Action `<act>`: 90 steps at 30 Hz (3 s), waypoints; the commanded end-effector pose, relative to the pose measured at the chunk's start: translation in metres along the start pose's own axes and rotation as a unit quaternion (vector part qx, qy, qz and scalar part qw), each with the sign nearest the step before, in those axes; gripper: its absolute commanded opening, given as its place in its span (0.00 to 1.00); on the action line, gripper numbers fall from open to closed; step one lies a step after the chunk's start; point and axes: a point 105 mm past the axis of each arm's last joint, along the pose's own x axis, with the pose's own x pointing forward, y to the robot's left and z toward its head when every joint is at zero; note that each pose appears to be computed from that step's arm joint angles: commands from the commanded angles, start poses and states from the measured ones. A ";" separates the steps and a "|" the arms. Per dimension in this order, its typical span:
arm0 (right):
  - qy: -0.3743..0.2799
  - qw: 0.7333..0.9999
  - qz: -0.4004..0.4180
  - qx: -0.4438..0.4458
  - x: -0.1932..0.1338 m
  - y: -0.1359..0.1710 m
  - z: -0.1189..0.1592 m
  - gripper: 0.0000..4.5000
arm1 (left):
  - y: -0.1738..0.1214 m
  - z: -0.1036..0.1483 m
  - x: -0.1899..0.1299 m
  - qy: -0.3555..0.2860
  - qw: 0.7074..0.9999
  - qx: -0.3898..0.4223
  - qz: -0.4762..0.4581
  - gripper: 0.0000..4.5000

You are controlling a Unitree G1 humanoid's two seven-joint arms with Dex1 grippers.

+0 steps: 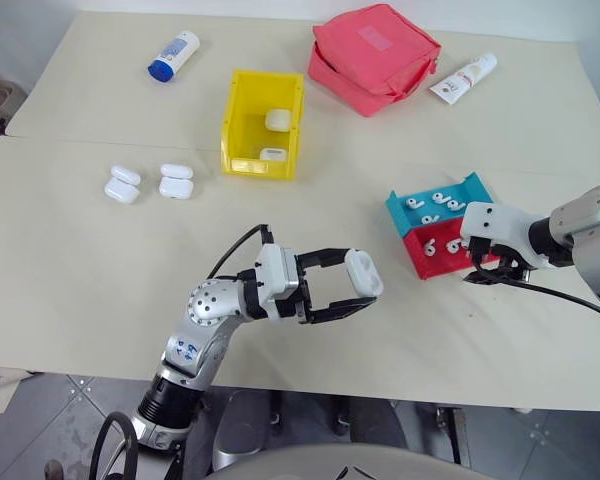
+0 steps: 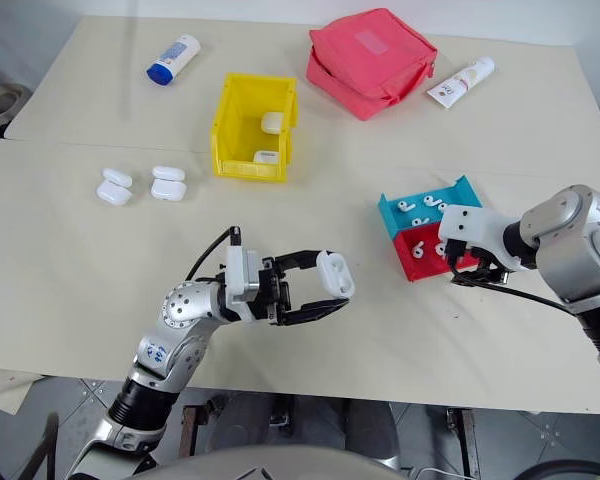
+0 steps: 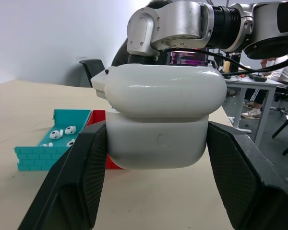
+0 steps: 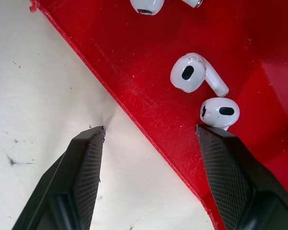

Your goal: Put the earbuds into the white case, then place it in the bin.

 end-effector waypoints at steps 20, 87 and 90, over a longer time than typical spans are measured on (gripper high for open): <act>-0.021 0.997 -0.068 0.021 -0.015 -0.021 0.022 0.69 | -0.001 0.010 0.004 -0.015 1.000 0.019 -0.004 0.62; -0.377 0.924 -0.057 0.015 -0.078 0.025 0.079 0.10 | 0.010 0.008 -0.002 -0.012 0.999 0.014 -0.037 0.62; -0.470 0.882 -0.035 0.004 -0.094 0.049 0.095 0.10 | 0.015 0.009 -0.006 -0.015 0.999 0.008 -0.040 0.62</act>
